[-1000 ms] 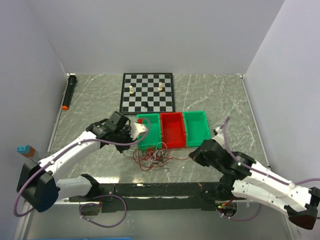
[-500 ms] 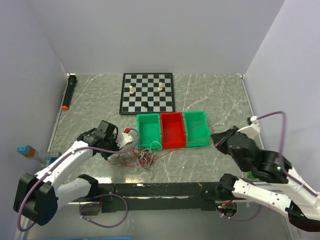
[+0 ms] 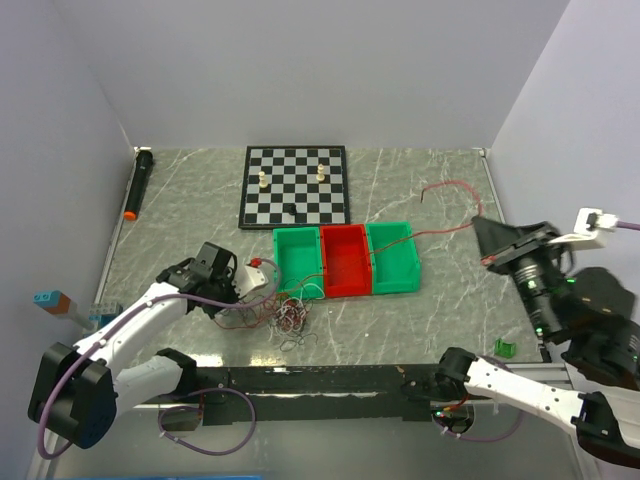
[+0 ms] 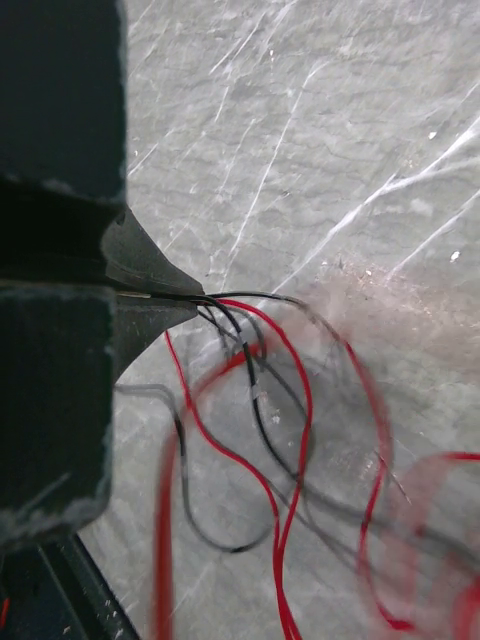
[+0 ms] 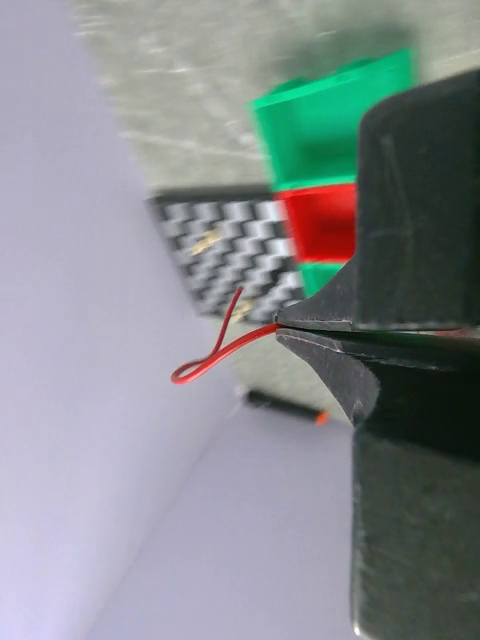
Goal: Untangle the cables
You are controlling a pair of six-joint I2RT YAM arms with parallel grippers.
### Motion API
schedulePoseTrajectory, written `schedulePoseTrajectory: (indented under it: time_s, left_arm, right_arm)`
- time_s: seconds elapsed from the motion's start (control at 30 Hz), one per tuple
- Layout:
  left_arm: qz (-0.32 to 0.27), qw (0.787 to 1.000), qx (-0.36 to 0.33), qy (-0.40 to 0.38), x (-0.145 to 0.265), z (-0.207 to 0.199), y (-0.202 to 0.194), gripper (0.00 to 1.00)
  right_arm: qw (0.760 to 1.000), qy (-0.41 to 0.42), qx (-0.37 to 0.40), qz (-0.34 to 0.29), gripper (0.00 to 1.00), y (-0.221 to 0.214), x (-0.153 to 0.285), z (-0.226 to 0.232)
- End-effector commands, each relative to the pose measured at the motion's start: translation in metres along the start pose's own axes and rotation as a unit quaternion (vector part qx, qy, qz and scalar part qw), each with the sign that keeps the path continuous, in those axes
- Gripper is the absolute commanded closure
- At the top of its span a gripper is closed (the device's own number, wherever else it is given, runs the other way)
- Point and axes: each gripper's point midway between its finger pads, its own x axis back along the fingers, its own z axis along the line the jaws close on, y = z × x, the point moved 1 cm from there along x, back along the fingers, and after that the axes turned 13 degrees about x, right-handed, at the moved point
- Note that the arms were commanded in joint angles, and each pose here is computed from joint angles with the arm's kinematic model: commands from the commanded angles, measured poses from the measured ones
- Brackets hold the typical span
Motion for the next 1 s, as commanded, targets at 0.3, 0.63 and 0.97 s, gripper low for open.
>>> schedulePoseTrajectory:
  time_s: [0.3,0.63,0.97]
  left_arm:
    - [-0.021,0.999,-0.002,0.036,0.009,0.014,0.009,0.99]
    - [-0.086,0.996,0.021,0.012,0.044,0.011,0.049,0.94]
    - [-0.098,0.995,0.026,-0.001,0.050,0.007,0.053,0.91]
  right_arm:
    - [0.984,0.059,0.026,-0.165,1.00,0.114,0.000,0.046]
    - [0.974,0.061,0.059,-0.208,1.00,0.146,-0.014,0.076]
    - [0.953,0.014,0.120,-0.277,1.00,0.186,-0.027,0.091]
